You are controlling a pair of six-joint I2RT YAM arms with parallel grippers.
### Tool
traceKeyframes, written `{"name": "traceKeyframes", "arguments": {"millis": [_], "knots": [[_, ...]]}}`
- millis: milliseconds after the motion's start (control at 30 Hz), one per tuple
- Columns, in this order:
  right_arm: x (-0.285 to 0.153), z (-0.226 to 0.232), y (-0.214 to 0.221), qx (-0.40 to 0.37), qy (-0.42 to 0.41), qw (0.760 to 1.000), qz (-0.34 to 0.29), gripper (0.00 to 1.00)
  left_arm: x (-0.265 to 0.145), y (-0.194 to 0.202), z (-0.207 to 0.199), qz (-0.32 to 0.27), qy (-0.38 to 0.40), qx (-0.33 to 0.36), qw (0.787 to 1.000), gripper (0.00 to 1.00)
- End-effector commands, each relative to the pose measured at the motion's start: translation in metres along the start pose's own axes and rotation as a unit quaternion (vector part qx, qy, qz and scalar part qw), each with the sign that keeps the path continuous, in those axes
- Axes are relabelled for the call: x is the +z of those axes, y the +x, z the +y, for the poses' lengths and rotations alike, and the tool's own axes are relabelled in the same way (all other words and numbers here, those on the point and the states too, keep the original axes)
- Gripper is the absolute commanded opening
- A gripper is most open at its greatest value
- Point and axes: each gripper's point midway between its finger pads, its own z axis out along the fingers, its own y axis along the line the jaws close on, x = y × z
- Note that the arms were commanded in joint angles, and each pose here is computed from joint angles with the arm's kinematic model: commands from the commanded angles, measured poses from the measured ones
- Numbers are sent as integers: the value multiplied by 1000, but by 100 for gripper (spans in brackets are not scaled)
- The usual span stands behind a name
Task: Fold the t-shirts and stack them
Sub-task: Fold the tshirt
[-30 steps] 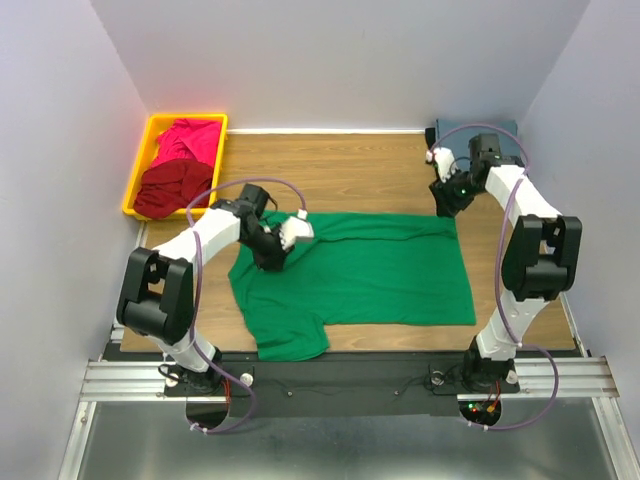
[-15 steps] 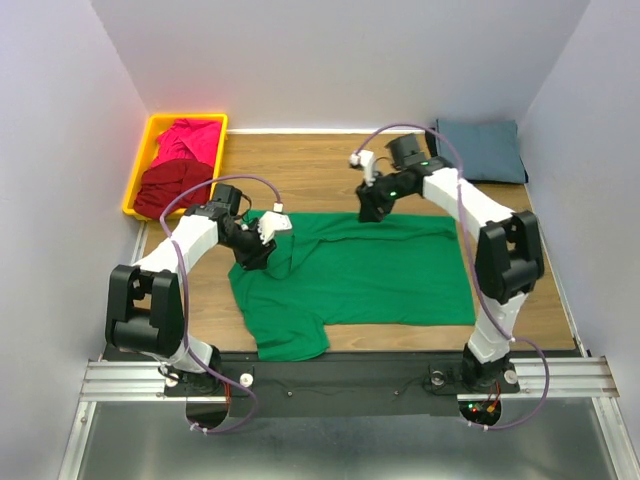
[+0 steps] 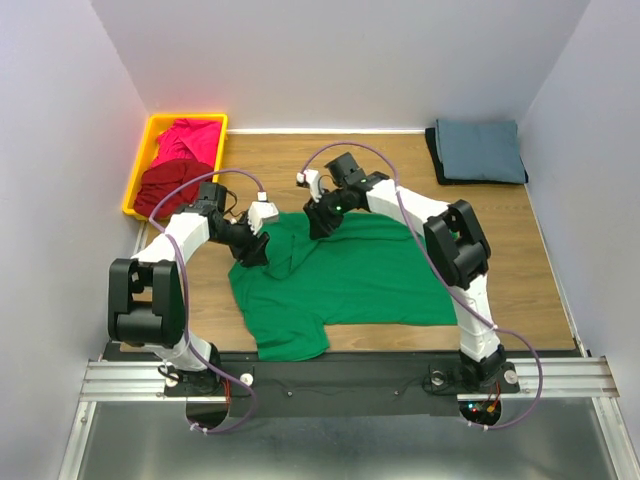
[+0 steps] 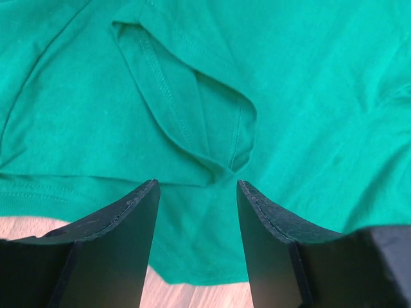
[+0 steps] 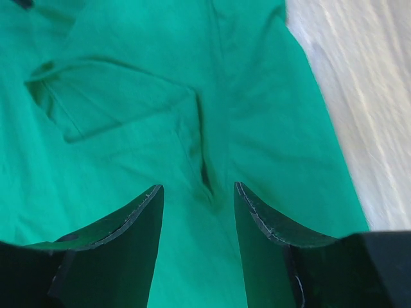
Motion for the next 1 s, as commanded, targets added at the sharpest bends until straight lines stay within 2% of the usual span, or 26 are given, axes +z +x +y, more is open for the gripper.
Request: {"name": "traceKeyframes", "arguments": {"millis": [0,200,300,400,433,533,567,800,967], "knots": [[16,3,-32,-16,9,999,-36,54,4,-3,-2,-29,21,-33,999,63],[33,16,-26,-20,-10,999,-24,52,3,3,9,-33,24,-71,997,63],[34,25,-21,-24,-23,999,-20,44,4,9,8,-24,22,-73,997,63],[36,29,-10,-17,-31,999,-10,33,6,14,4,-19,31,-77,996,63],[35,30,-9,-20,-32,999,-9,23,7,16,3,-16,31,-77,996,63],[30,35,-5,-22,-35,999,-8,9,7,19,-1,-12,35,-69,997,63],[27,37,-5,-22,-36,999,-8,7,6,20,-4,-9,38,-68,997,63],[-1,57,-4,-38,-43,998,-17,6,9,27,-17,14,31,-10,999,59],[-2,54,11,-41,-28,999,0,6,17,25,-22,26,14,26,999,61]]}}
